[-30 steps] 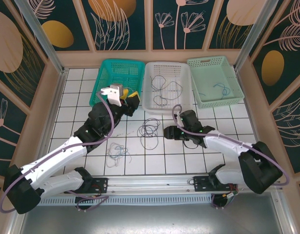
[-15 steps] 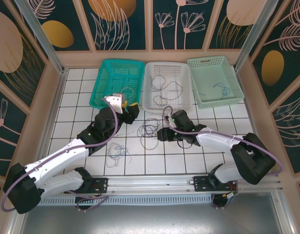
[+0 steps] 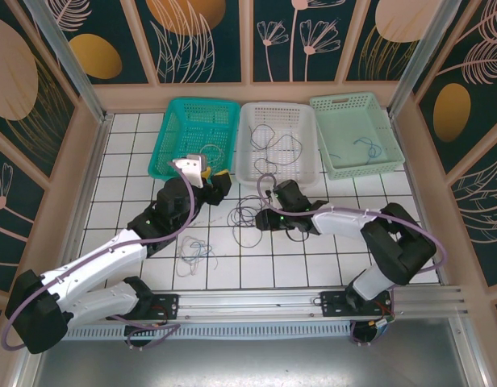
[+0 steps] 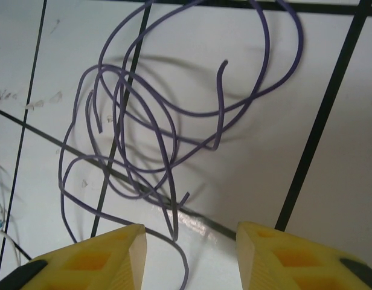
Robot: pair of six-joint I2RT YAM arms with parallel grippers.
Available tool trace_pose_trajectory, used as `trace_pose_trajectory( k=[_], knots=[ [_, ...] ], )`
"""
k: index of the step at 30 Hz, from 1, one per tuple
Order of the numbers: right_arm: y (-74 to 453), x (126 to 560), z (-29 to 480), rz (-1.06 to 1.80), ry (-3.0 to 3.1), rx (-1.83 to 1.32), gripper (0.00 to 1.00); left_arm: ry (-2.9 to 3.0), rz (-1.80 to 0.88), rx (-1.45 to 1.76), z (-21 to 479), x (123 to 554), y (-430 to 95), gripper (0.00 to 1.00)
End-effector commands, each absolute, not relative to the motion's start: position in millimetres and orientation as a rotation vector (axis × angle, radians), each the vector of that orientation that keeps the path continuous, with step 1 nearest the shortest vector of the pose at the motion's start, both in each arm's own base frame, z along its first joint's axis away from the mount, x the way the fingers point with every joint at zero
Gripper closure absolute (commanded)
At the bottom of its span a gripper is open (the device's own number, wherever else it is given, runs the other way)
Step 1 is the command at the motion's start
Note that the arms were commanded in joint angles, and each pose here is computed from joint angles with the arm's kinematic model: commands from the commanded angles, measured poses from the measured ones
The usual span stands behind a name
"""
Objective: Untangle the cables
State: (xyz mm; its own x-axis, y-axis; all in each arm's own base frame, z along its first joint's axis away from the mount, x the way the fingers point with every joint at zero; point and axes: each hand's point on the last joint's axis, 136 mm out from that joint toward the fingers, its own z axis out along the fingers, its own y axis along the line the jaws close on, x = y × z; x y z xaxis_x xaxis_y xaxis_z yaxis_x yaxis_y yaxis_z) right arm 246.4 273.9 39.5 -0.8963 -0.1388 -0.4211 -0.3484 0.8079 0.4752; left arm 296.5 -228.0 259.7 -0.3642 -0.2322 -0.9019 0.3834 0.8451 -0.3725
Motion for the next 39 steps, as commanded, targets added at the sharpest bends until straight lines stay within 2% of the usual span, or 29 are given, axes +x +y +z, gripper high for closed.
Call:
trace_pose_trajectory(
  k=[1, 11, 21, 28, 34, 39],
  knots=[
    [284.7, 259.3, 52.7, 0.816, 2.553, -0.351, 0.57, 1.808, -0.667, 0.098, 266.5, 294.2, -225.9, 0.40],
    [290.3, 263.5, 64.3, 0.886, 2.506, -0.330, 0.64, 1.807, -0.663, 0.094, 265.2, 292.9, -223.4, 0.40],
    [296.4, 261.0, 49.2, 0.889, 2.564, -0.368, 0.71, 1.797, -0.660, 0.081, 267.9, 291.6, -219.4, 0.40],
    [293.7, 264.1, 57.0, 0.863, 2.546, -0.364, 0.82, 1.796, -0.659, 0.077, 267.8, 291.2, -218.6, 0.40],
    [287.6, 256.3, 86.9, 0.856, 2.495, -0.365, 0.99, 1.802, -0.658, 0.073, 264.9, 291.4, -218.3, 0.40],
    [281.7, 246.1, 142.0, 0.852, 2.394, -0.419, 1.00, 1.799, -0.649, 0.064, 264.8, 292.7, -217.1, 0.40]
  ],
)
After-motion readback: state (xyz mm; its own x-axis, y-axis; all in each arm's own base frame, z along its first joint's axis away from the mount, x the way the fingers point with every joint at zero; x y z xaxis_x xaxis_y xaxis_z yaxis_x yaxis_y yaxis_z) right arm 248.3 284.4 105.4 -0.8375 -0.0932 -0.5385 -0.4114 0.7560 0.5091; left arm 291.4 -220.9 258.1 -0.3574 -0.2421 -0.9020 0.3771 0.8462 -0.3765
